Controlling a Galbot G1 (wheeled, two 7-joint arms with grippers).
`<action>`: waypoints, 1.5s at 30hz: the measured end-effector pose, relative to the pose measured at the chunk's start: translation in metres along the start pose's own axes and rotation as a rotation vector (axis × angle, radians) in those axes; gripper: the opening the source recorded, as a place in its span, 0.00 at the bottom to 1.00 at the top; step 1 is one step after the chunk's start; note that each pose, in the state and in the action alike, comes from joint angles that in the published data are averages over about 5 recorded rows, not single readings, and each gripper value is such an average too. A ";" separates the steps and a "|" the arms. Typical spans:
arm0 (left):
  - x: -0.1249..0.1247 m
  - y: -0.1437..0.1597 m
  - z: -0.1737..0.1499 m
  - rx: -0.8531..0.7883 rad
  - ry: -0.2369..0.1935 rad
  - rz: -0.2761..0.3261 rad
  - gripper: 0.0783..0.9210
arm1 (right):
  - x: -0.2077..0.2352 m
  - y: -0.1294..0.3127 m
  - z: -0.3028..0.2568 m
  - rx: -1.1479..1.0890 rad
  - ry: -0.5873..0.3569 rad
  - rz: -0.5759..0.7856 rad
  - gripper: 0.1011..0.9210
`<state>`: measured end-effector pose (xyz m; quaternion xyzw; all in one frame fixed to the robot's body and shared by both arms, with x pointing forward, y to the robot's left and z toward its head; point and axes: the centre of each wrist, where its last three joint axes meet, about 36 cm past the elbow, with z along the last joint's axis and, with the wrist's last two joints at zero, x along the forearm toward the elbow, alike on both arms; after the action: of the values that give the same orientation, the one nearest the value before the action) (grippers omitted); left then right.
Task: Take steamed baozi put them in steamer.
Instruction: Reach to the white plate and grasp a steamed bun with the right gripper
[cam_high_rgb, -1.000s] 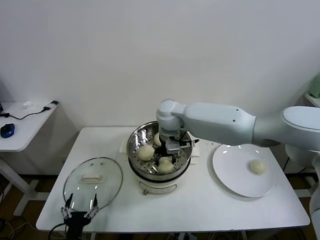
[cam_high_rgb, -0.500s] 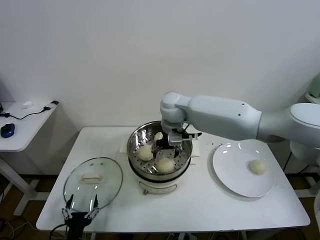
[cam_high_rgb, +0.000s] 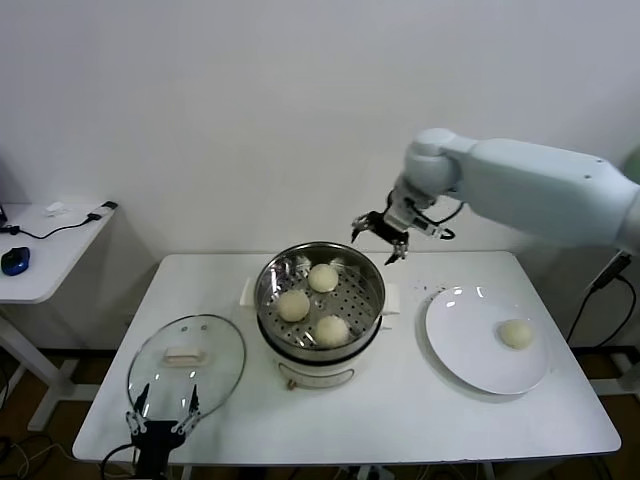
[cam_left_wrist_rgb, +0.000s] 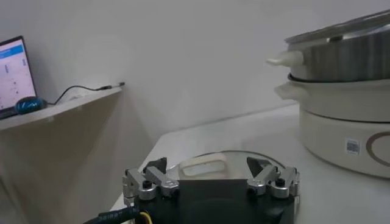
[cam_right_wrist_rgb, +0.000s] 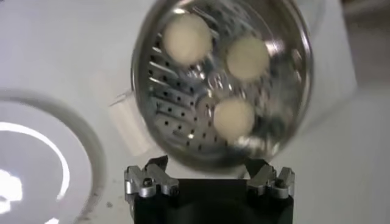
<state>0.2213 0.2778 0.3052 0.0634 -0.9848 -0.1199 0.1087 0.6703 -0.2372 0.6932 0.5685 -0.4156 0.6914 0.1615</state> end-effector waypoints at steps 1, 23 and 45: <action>0.000 0.000 0.000 0.000 0.000 0.001 0.88 | 0.003 0.011 0.011 -0.074 0.012 0.004 0.88; 0.011 0.003 0.000 -0.022 0.010 0.000 0.88 | -0.070 0.231 0.148 -0.801 0.141 -0.190 0.88; 0.010 -0.001 0.005 -0.038 0.017 0.005 0.88 | -0.129 0.268 0.187 -0.823 0.213 -0.261 0.88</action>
<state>0.2101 0.2762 0.3018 0.0598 -0.9815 -0.1379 0.1185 0.6448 -0.5084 0.4709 0.4300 -0.5619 0.4969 0.5024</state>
